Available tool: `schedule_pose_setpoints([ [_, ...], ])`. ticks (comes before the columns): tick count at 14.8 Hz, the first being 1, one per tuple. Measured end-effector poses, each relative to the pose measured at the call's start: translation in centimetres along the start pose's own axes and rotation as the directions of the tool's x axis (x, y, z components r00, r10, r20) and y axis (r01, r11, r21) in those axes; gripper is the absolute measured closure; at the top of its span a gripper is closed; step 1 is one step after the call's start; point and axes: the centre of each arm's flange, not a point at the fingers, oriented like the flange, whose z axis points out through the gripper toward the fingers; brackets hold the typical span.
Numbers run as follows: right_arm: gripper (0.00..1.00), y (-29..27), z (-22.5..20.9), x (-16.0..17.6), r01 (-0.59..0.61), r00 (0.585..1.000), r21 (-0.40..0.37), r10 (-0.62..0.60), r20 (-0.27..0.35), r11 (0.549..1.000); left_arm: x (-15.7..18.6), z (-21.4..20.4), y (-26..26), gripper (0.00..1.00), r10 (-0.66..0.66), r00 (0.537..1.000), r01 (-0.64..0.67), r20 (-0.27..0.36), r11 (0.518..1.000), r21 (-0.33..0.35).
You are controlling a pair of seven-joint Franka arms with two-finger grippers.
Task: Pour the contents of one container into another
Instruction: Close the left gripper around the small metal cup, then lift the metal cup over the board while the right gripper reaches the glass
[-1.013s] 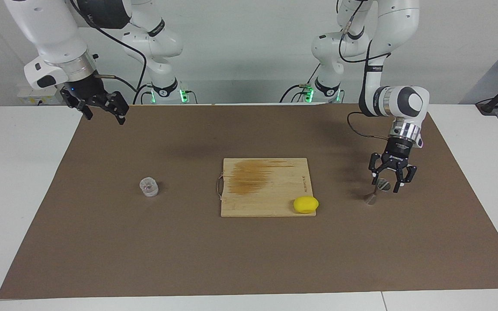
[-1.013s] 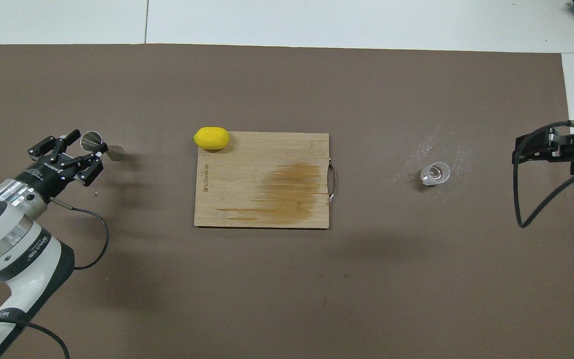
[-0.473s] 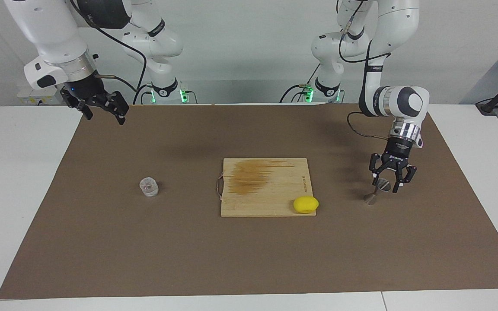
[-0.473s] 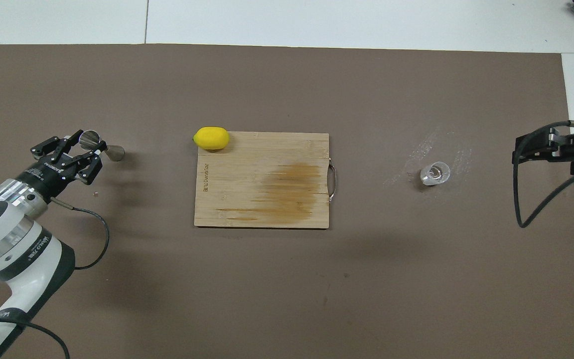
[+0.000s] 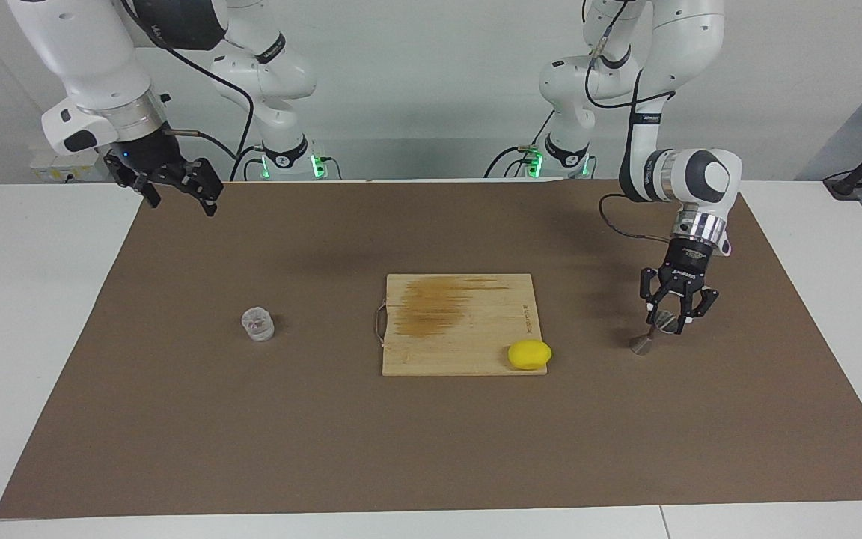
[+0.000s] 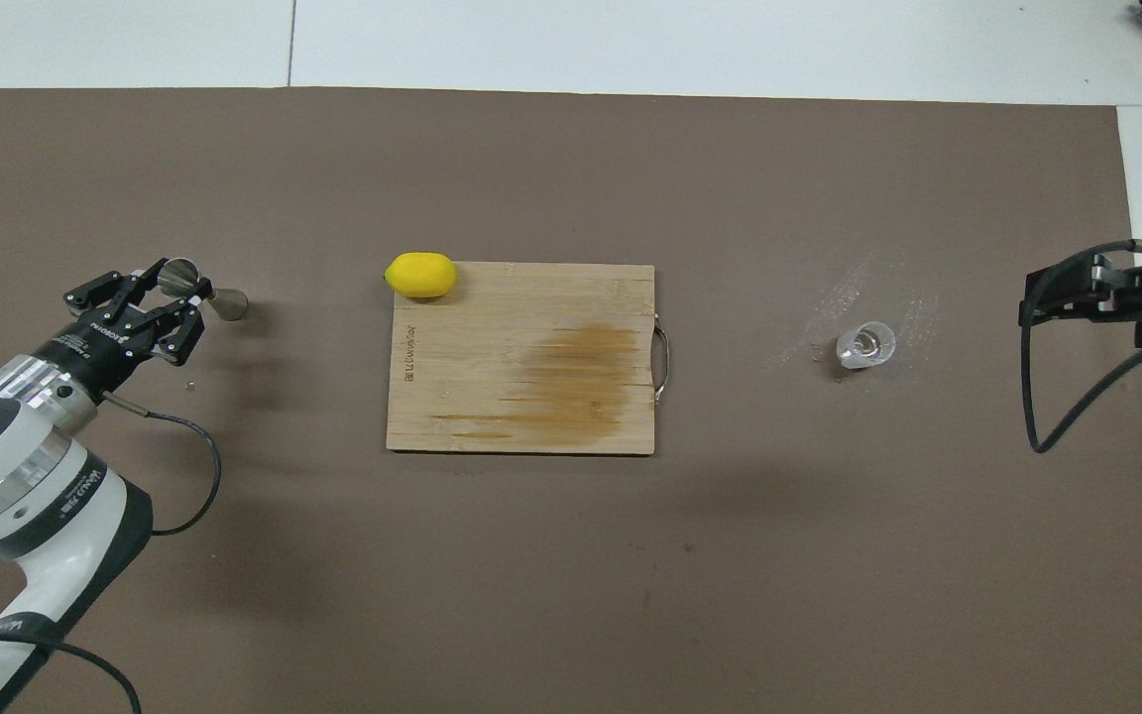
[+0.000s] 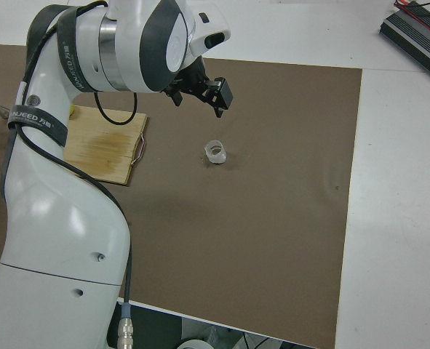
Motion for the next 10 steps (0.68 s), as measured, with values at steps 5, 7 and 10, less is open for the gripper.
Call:
schedule_pose_setpoints([
  [5, 0.0, 0.0, 0.0, 0.0, 0.0, 1.0, 0.0, 0.0, 0.001, 1.0, -1.9, 0.2, -0.1, 0.49, 0.021, 0.999, -0.021, 0.03, 1.0, 0.002],
  [7, 0.0, 0.0, 0.1, -0.2, 0.0, 1.0, -0.003, 0.0, 0.014, 1.0, -2.7, 0.4, -0.7, 0.49, 0.033, 0.999, -0.033, 0.04, 0.999, 0.012],
  [10, 0.0, -0.1, 0.3, -0.4, 0.003, 0.999, -0.007, -0.003, 0.035, 1.0, -5.0, 1.0, -2.6, 0.49, 0.065, 0.995, -0.069, 0.072, 0.997, 0.043],
])
